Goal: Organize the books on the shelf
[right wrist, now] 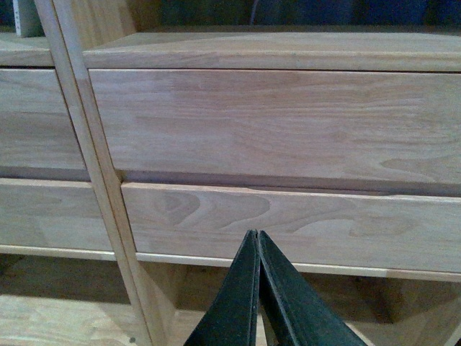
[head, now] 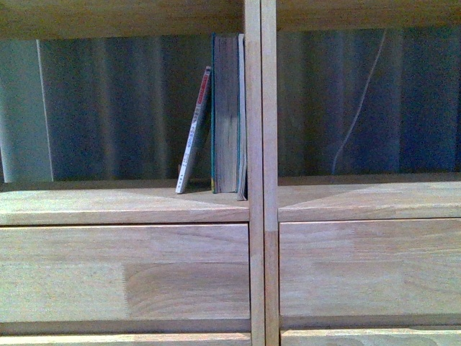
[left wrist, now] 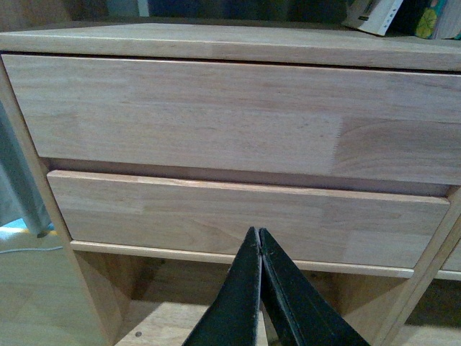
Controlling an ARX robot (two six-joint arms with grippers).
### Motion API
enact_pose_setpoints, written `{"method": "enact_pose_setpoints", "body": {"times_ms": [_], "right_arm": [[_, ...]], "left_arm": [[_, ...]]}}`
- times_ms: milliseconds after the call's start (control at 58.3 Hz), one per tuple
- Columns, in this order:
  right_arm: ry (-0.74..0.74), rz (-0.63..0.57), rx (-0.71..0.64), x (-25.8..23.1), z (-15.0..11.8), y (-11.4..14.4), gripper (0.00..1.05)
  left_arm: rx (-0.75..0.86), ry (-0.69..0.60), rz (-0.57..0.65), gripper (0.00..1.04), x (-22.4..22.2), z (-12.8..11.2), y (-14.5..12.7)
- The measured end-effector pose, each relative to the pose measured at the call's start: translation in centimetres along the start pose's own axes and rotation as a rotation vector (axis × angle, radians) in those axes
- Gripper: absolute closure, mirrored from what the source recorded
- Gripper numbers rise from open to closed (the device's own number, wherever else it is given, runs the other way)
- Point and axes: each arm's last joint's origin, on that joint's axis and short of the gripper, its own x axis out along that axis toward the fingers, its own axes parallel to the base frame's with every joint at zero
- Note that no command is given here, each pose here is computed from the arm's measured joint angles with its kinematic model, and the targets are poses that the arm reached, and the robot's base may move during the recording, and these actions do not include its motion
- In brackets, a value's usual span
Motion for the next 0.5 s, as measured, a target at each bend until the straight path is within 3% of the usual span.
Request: {"method": "enact_pose_setpoints", "body": {"times_ms": [498], "right_arm": [[0.014,0.000,-0.001,-1.3,-1.5,0.0,1.02]], "left_arm": [[0.002,-0.018,-0.001,1.02,-1.5,-1.1,0.0]]}}
